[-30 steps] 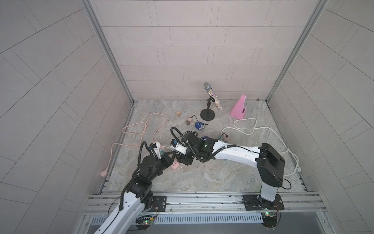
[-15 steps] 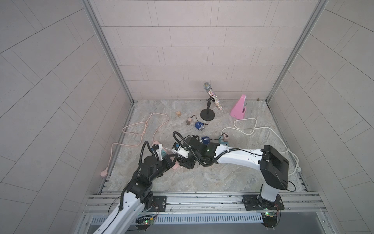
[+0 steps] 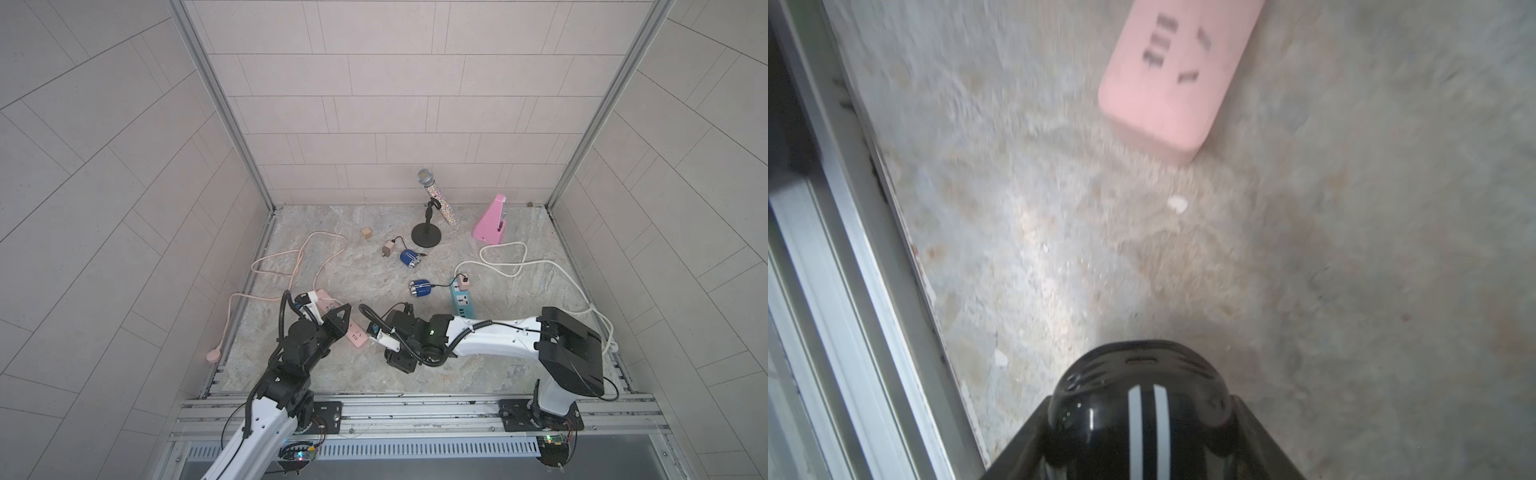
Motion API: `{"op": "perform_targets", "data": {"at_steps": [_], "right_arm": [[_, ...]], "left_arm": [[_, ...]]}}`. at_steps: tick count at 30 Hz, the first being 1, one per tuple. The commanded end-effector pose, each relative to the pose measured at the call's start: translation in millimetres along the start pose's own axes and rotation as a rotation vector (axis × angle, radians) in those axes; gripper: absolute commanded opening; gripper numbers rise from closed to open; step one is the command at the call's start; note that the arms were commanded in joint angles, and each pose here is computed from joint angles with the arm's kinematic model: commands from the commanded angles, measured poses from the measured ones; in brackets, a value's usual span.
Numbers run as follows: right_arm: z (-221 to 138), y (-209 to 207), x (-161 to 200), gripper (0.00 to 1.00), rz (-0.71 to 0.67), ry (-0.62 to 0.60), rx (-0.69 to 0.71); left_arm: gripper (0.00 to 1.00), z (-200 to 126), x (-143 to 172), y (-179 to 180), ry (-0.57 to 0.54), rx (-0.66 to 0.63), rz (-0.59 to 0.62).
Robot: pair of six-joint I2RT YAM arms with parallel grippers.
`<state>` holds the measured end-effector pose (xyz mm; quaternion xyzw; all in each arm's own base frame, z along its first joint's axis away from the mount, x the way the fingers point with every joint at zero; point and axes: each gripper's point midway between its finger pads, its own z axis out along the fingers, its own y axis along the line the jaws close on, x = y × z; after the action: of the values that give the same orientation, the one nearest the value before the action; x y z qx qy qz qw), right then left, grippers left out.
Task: Unplug the electric shaver
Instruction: Remove the charging cable from the electric shaver, then place the electric shaver at the center of the board, then place the charging cable at the center of the board.
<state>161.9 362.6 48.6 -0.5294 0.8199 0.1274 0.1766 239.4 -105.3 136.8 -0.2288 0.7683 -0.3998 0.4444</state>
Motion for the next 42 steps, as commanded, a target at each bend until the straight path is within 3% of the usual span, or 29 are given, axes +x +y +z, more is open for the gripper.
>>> {"op": "perform_targets", "data": {"at_steps": [1, 7, 15, 23, 30, 42], "right_arm": [[0.4, 1.4, 9.3, 0.26, 0.034, 0.049, -0.008], [-24.6, -23.1, -18.0, 0.26, 0.047, -0.010, 0.070], [-63.4, -112.4, -91.4, 0.26, 0.107, -0.115, 0.173], [-37.5, -165.1, -133.3, 0.26, 0.135, -0.075, 0.130], [1.2, -197.9, -123.2, 0.26, 0.164, 0.052, 0.145], [25.6, -210.5, -125.0, 0.27, 0.191, 0.041, 0.140]], "left_arm": [[0.00, -2.0, -15.6, -4.4, -0.072, -0.003, 0.021], [0.00, -0.6, -7.7, -2.0, -0.036, 0.002, 0.008], [0.00, -1.5, 2.1, 3.7, -0.011, 0.017, -0.029], [0.00, -2.0, 6.1, 1.8, 0.011, 0.029, -0.034], [0.00, -2.5, 9.4, 0.7, 0.030, 0.037, -0.038], [0.00, -4.9, 10.9, 3.8, 0.032, 0.026, -0.037]]}}
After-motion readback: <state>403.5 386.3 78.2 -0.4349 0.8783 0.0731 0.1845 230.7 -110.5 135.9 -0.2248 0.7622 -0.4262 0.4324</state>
